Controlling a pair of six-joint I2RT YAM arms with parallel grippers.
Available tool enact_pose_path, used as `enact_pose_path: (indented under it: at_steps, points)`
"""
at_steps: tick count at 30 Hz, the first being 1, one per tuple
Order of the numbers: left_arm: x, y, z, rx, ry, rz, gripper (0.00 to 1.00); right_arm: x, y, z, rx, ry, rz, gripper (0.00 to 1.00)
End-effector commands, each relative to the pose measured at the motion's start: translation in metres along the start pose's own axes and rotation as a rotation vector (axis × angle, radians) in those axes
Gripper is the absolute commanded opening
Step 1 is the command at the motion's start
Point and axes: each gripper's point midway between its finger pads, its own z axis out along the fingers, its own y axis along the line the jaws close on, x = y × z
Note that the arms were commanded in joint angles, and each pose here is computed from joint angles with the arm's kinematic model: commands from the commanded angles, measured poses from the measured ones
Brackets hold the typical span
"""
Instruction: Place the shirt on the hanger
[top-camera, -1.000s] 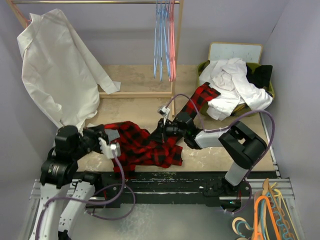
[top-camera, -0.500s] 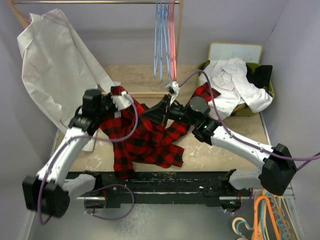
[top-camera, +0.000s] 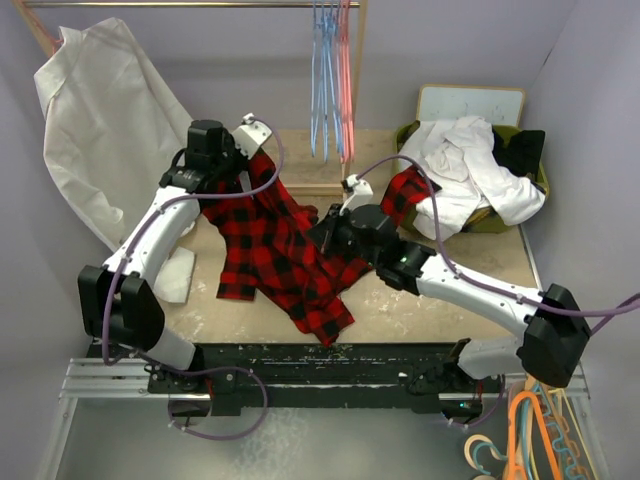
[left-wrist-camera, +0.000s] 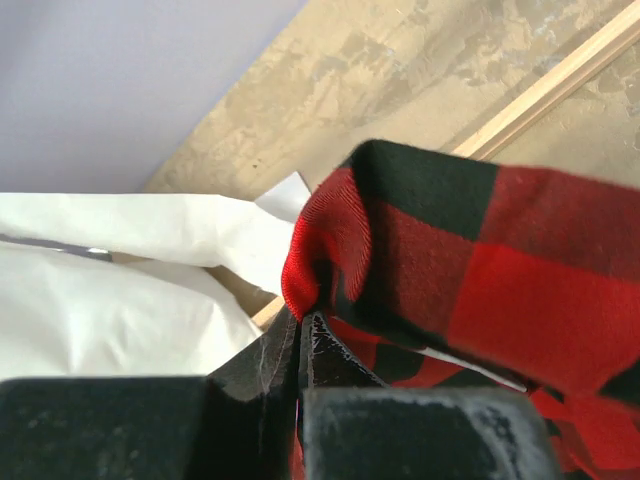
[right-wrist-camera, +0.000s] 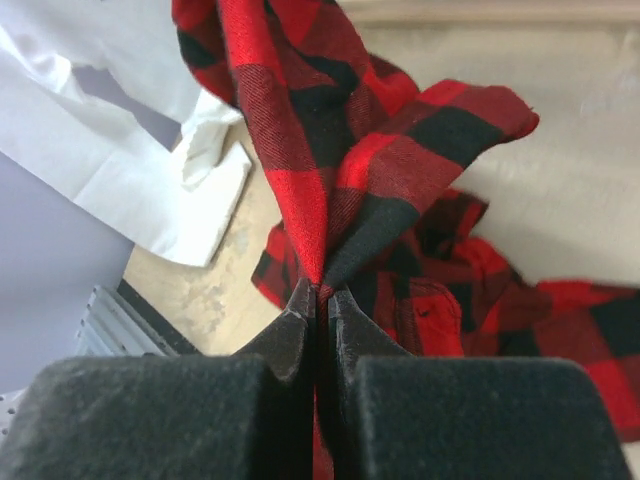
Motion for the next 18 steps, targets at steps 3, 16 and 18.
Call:
enact_pose_path:
  at_steps: [3, 16, 18]
  points:
    - [-0.01, -0.01, 0.031, 0.038, -0.052, -0.12, 0.0, -0.007, 0.067, 0.013, 0.06, -0.055, 0.209, 0.0]
    - [0.008, -0.022, 0.052, 0.05, -0.04, -0.191, 0.0, -0.008, 0.062, 0.029, -0.088, -0.274, 0.557, 0.72]
    - [0.005, -0.027, 0.059, 0.081, -0.047, -0.21, 0.0, -0.01, 0.053, 0.022, -0.08, -0.312, 0.443, 1.0]
